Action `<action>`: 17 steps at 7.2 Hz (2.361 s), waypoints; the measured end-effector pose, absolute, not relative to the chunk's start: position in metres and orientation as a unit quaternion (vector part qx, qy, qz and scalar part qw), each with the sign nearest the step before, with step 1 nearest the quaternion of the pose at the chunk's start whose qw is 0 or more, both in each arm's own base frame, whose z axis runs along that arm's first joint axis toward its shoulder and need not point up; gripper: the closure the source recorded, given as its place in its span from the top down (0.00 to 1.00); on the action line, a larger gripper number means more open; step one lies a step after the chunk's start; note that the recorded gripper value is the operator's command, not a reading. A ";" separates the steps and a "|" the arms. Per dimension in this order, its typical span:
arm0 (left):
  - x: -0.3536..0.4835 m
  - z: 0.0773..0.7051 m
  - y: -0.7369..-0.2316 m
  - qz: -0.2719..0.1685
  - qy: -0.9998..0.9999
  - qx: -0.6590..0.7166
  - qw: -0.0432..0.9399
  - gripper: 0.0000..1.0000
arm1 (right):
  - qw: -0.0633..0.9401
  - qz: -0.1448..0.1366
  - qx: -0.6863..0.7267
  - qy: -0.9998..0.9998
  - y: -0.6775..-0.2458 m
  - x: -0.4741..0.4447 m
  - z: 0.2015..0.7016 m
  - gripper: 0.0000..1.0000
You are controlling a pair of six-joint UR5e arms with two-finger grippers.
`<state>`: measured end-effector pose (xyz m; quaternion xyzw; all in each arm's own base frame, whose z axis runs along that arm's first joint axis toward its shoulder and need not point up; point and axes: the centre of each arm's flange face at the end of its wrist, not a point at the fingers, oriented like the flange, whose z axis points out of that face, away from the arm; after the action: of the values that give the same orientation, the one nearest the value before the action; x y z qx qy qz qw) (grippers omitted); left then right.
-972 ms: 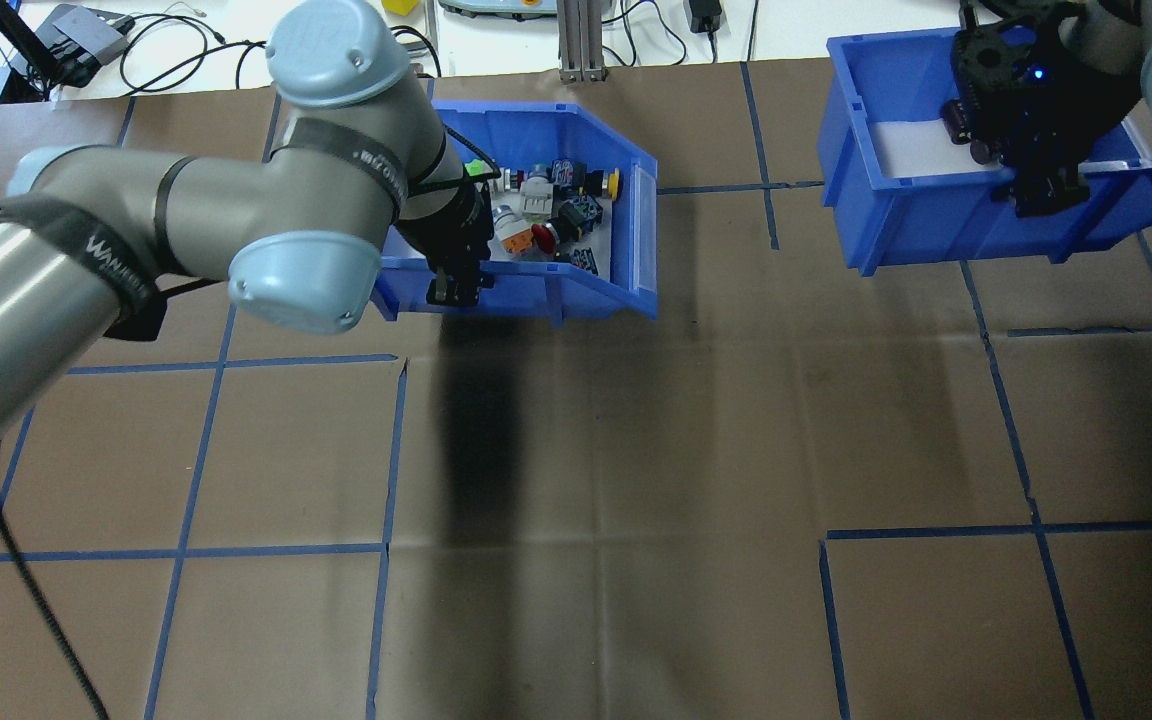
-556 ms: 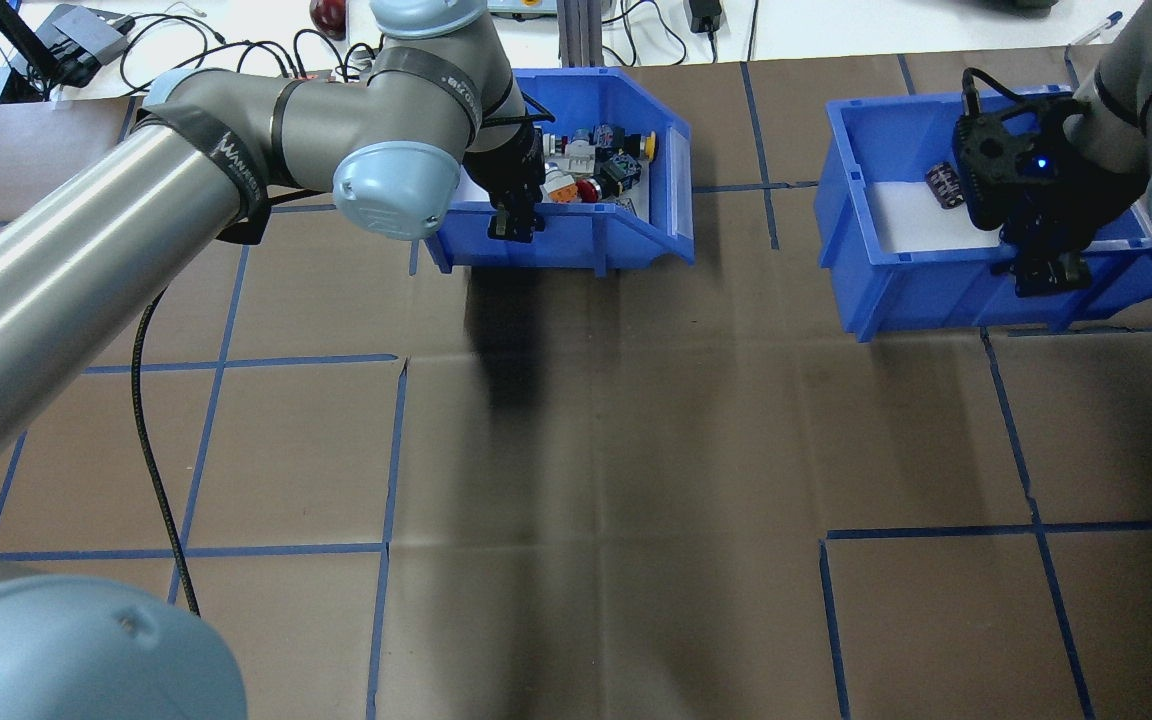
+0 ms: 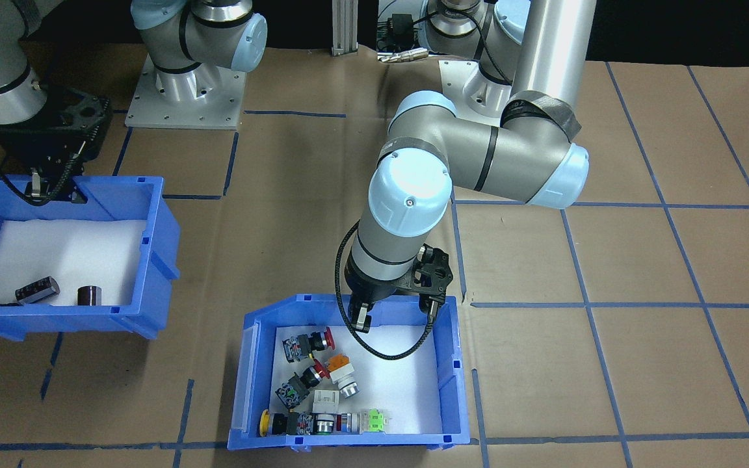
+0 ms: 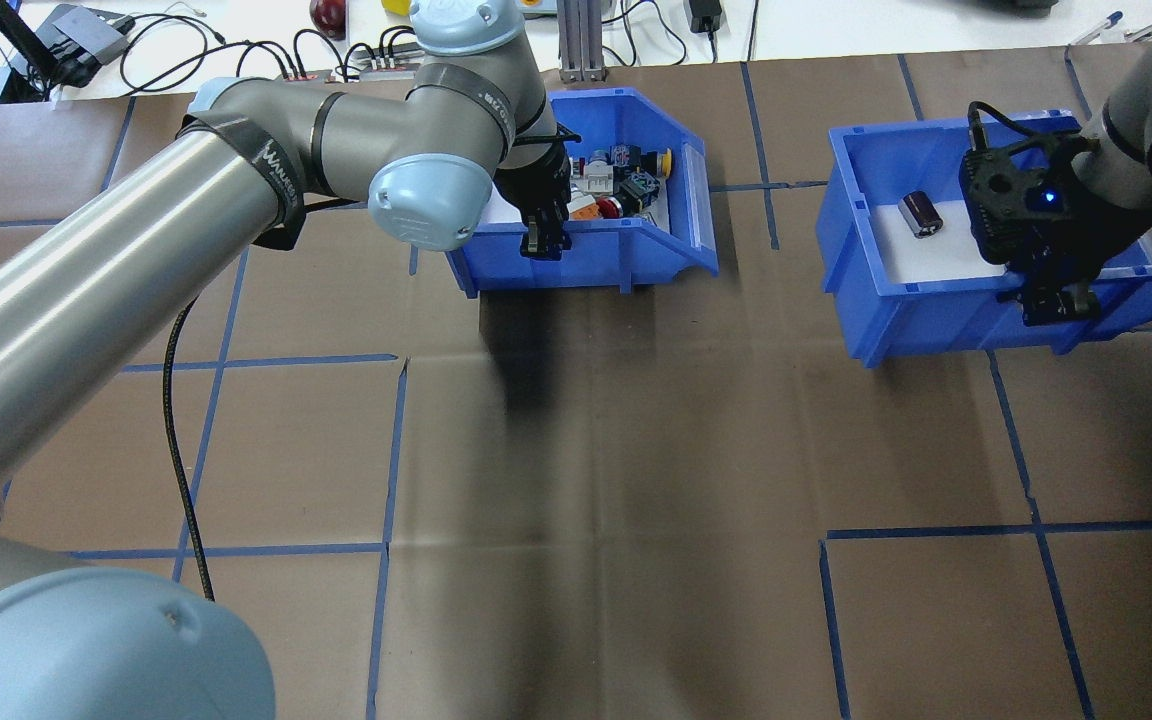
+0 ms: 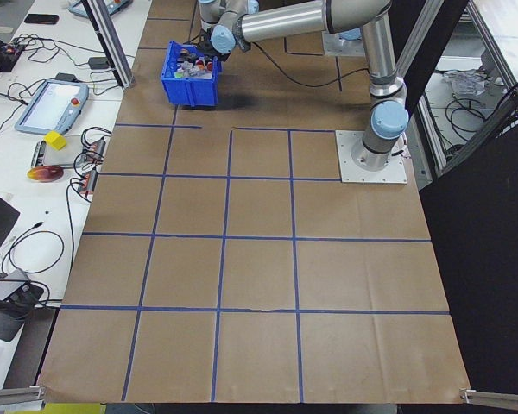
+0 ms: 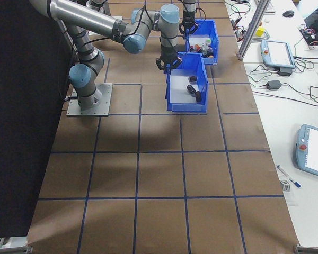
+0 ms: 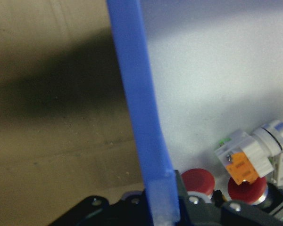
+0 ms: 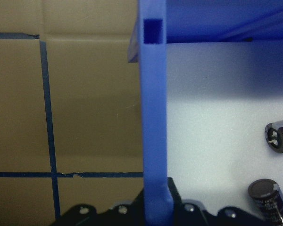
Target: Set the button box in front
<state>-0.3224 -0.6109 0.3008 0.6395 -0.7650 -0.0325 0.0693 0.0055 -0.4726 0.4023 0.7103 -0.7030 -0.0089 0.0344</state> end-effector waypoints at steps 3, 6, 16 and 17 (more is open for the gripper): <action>-0.325 0.293 -0.611 -0.037 -0.764 0.640 0.068 0.86 | 0.033 -0.011 0.710 -0.703 -0.472 0.005 0.400 0.06; -0.319 0.332 -0.595 -0.028 -0.776 0.626 0.070 0.97 | 0.027 -0.015 0.710 -0.703 -0.459 0.008 0.394 0.07; -0.187 0.514 -0.491 0.041 -0.992 -0.101 -0.070 0.99 | 0.011 0.014 0.689 -0.725 -0.308 0.153 0.361 0.08; -0.178 0.512 -0.496 0.047 -0.990 -0.118 -0.067 0.99 | 0.014 0.018 0.689 -0.725 -0.298 0.179 0.359 0.09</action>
<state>-0.1782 -0.4964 0.5117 -0.1180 -0.9896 0.0475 -0.0673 0.1788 -0.2984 0.3594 0.6885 -0.7248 0.0184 0.0142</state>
